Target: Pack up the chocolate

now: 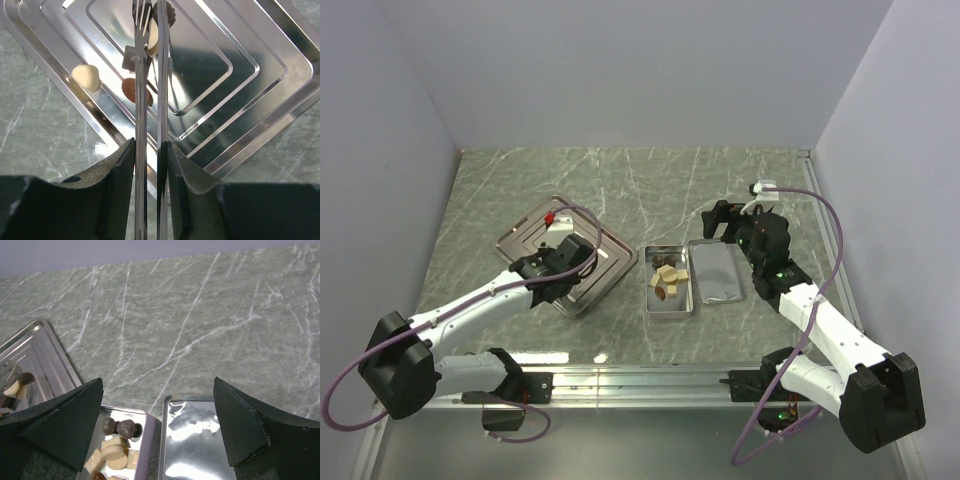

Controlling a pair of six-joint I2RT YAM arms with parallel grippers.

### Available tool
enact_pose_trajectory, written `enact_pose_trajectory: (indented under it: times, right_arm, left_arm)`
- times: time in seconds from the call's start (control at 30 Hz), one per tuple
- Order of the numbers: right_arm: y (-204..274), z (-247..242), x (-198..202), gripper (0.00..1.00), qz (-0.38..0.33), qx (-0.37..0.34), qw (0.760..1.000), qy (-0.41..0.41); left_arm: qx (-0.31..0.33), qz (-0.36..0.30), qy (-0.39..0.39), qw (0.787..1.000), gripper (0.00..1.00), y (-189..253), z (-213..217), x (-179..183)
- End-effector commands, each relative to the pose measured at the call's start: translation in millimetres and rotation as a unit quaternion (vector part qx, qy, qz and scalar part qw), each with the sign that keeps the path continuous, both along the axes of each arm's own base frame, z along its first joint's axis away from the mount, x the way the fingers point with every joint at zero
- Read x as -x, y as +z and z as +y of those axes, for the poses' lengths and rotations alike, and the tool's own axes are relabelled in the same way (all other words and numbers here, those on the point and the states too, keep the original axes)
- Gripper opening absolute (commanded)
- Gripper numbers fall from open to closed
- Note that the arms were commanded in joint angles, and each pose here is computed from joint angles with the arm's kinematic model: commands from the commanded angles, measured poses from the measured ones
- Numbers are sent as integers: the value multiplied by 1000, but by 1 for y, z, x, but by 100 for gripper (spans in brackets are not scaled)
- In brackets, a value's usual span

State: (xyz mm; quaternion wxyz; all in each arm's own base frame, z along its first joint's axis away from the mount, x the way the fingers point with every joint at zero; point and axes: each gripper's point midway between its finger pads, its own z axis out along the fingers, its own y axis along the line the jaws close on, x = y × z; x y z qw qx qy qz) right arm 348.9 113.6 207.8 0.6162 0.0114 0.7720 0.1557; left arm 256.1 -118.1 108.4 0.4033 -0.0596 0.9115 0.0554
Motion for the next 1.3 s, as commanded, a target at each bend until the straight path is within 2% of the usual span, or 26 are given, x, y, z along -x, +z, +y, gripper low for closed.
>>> enact_pose_trajectory:
  times: [0.0, 0.47, 0.77, 1.27]
  right_arm:
    - [29, -2, -6, 97, -36, -7, 999, -8]
    - [27, -2, -7, 97, -33, -6, 999, -8]
    - [27, -2, -6, 97, -33, -5, 999, -8]
    - [26, -2, -7, 97, -32, -4, 999, -8]
  left_arm:
    - [20, -19, -21, 999, 36, 20, -12, -11]
    - [-29, 18, -26, 999, 35, 10, -13, -18]
    - [-28, -5, -25, 999, 37, 23, -16, -21]
    - [-58, 11, -38, 998, 37, 16, -23, -16]
